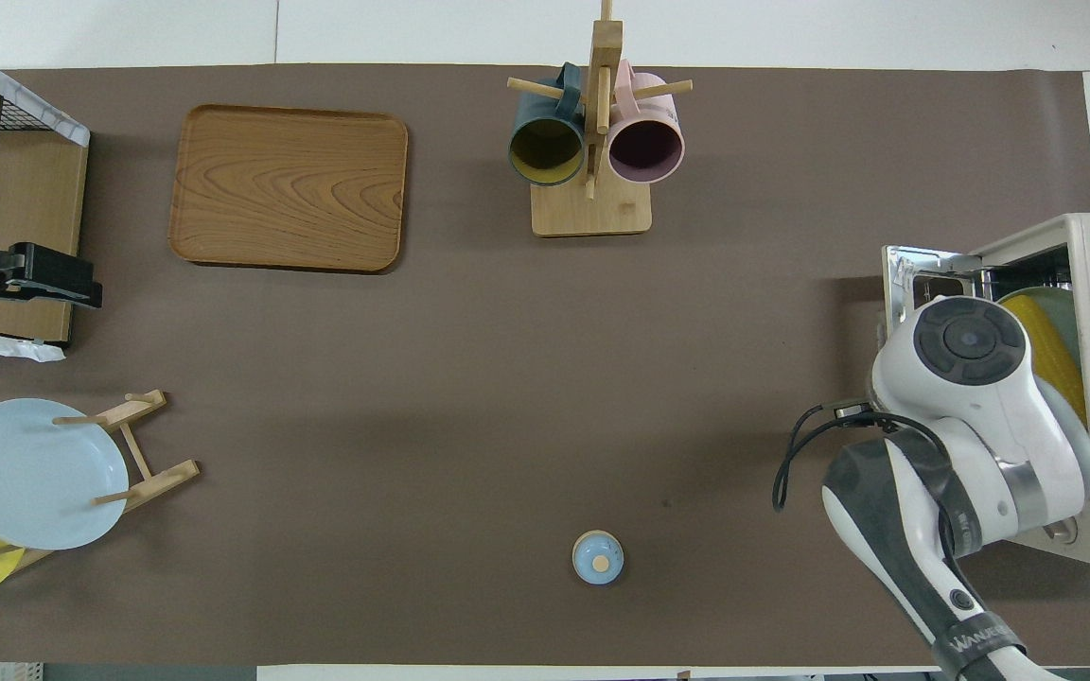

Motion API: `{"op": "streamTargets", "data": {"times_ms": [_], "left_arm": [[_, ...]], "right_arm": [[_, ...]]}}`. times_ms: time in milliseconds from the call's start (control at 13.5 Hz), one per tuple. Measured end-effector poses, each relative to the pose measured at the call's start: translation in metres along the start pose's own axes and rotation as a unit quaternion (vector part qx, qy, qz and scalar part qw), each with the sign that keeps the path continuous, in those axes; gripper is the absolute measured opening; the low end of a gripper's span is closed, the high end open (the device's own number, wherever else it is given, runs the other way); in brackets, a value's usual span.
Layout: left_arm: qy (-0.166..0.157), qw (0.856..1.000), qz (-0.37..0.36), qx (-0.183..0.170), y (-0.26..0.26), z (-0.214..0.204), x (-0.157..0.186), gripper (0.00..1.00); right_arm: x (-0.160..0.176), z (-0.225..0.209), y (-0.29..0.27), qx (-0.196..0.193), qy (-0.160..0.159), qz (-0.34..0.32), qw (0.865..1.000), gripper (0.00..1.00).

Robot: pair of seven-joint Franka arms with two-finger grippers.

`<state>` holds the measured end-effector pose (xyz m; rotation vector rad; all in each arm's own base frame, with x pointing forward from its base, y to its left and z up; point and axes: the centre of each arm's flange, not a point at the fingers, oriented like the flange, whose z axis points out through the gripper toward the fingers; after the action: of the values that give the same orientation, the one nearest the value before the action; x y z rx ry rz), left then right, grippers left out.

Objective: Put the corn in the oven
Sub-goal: 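Push the toaster oven door shut with the right gripper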

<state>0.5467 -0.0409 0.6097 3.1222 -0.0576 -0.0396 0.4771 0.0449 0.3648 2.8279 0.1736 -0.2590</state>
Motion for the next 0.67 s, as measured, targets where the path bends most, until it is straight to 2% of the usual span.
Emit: {"op": "streamTargets", "data": {"times_ms": [296, 667], "left_arm": [[0.000, 1.000, 0.000, 0.000, 0.000, 0.000, 0.000, 1.00], [0.000, 1.000, 0.000, 0.000, 0.000, 0.000, 0.000, 1.00]], "right_arm": [[-0.003, -0.050, 0.059, -0.014, -0.010, -0.020, 1.000, 0.01], [-0.016, -0.060, 0.112, -0.013, -0.003, -0.042, 0.999, 0.01]]}}
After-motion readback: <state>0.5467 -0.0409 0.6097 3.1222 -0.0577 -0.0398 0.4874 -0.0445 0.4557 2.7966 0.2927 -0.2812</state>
